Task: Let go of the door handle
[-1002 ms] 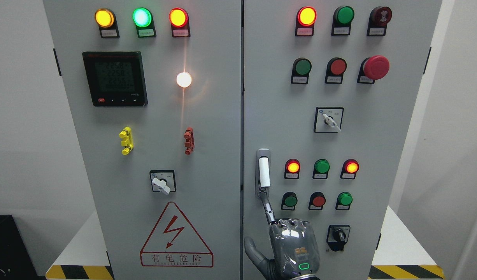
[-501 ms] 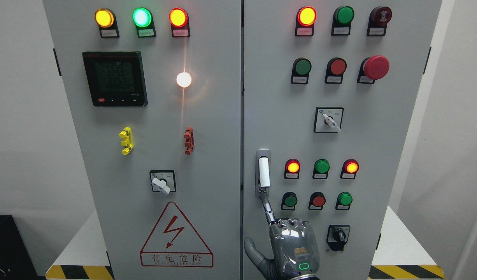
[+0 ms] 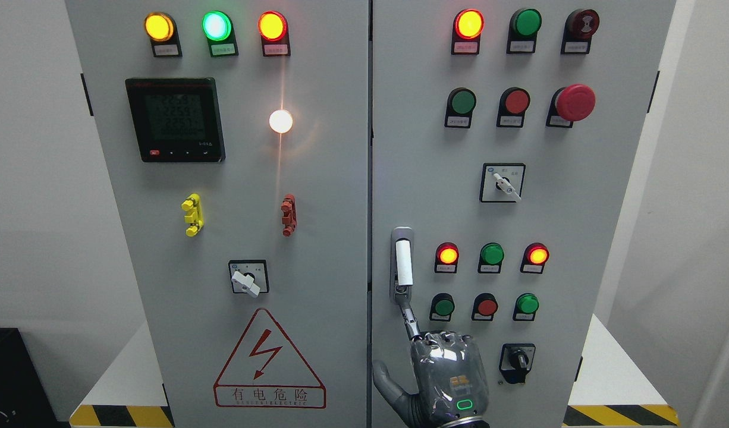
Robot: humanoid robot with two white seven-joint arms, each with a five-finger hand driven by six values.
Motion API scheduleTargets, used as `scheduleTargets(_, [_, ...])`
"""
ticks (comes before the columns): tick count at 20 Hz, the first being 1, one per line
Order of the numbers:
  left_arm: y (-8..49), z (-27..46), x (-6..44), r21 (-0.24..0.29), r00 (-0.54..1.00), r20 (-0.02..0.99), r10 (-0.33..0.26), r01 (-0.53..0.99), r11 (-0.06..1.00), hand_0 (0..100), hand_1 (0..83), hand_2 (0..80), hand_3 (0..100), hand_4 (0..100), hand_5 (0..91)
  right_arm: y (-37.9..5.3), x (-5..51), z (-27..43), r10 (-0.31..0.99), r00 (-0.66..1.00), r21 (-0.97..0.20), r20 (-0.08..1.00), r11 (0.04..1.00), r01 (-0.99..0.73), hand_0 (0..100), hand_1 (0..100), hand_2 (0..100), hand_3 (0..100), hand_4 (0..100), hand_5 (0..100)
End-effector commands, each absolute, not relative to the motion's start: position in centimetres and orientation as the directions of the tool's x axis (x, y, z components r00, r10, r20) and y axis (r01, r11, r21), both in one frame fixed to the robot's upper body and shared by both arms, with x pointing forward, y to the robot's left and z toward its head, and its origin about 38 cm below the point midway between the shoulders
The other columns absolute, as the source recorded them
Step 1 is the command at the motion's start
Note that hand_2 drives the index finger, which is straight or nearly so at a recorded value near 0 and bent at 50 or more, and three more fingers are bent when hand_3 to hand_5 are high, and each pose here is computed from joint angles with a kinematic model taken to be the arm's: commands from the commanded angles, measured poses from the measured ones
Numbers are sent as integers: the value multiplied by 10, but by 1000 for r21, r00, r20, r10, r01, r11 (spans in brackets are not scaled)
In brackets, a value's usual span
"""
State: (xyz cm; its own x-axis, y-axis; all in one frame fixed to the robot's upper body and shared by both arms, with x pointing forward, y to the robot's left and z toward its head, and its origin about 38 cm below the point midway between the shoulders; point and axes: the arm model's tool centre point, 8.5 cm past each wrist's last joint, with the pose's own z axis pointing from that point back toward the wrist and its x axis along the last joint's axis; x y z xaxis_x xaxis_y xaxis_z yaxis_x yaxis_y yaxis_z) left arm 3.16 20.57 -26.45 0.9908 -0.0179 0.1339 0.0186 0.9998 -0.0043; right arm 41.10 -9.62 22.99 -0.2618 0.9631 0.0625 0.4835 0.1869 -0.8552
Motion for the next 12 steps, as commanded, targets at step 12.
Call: scheduleTargets(12, [206, -265, 21, -4, 993, 118, -18, 18, 1000, 120, 556, 0, 0, 0, 0, -97, 405, 243, 961, -270, -832, 64, 201, 517, 344, 251, 137, 1000, 1000, 1000])
